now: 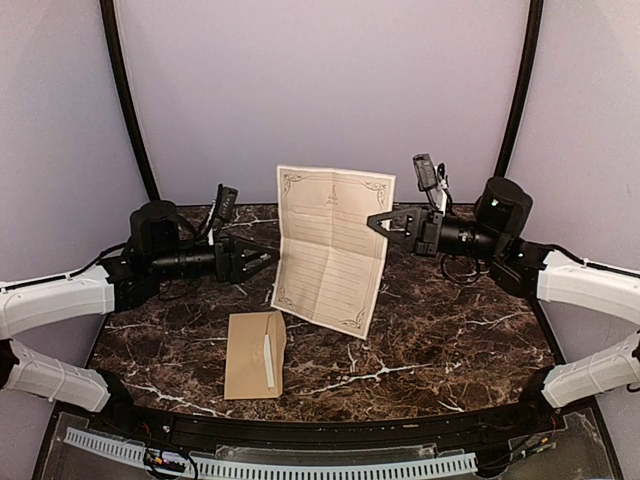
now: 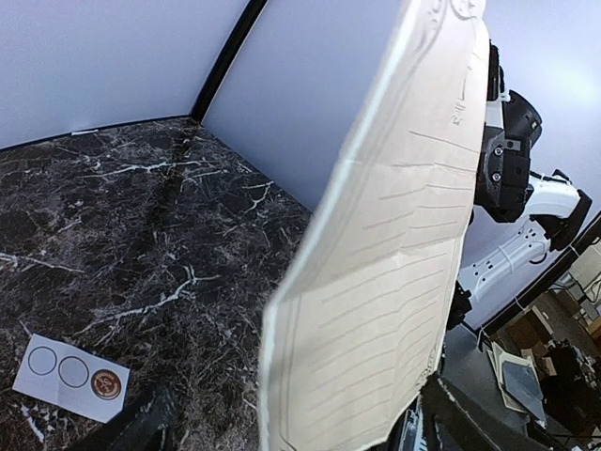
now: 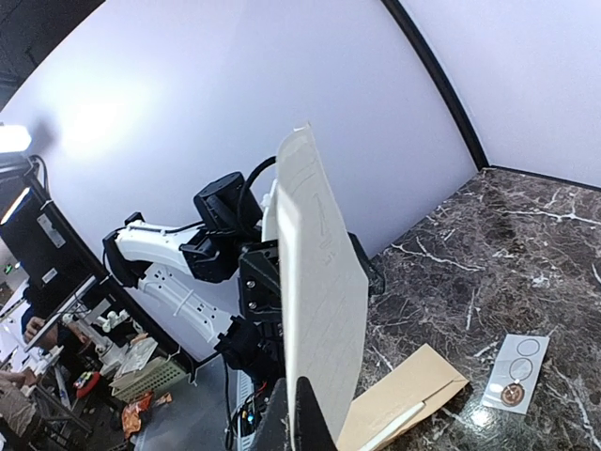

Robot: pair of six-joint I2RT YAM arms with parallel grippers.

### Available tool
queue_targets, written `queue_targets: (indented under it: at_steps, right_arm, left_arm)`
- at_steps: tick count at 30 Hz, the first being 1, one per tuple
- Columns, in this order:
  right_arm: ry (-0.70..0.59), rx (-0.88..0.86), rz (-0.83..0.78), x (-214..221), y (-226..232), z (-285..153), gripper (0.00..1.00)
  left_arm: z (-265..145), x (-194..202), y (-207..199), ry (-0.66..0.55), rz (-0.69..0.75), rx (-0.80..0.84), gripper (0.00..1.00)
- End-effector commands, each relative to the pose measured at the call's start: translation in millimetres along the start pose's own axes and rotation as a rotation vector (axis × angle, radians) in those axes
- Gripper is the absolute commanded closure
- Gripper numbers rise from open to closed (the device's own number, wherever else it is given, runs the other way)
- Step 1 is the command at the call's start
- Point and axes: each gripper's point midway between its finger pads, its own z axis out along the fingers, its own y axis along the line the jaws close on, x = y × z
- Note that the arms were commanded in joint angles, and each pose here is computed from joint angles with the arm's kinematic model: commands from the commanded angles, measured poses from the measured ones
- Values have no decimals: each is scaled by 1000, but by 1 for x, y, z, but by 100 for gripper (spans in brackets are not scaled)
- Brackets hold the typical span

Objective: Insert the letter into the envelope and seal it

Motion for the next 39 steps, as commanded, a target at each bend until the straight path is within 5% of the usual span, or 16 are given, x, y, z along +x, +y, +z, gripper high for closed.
queue_targets:
  at_steps: [1,9,13,16,20,21,28,32,39]
  right_arm:
    - [-22,-137,-52,-13,38,-1,100]
    - [-48,-173,-64,-16,48,-5,100]
    - [-44,-169,-63,-14,46,-6,100]
    - [-38,-162,-62,-11,44,-5,100]
    - [-38,-127,-61,-10,39,-6,100]
    - [-45,-104,-66,-12,36,-7,97]
    - [-68,30,-67,-17,11,-24,28]
    - [-102,55,-77,-28,5,-38,15]
    - [-90,56,-117,-34,6,-41,7]
  left_arm:
    - [3,-3,-8,-21,17,55,11]
    - [11,11,-40,46,20,238,20]
    - [9,15,-46,55,9,278,47]
    - [9,14,-49,50,2,296,77]
    - [8,12,-44,37,11,261,99]
    - [7,13,-44,41,24,251,100]
    - [1,25,-43,118,84,220,100]
    - [-4,33,-47,183,117,235,100]
    - [-10,42,-55,259,146,275,100]
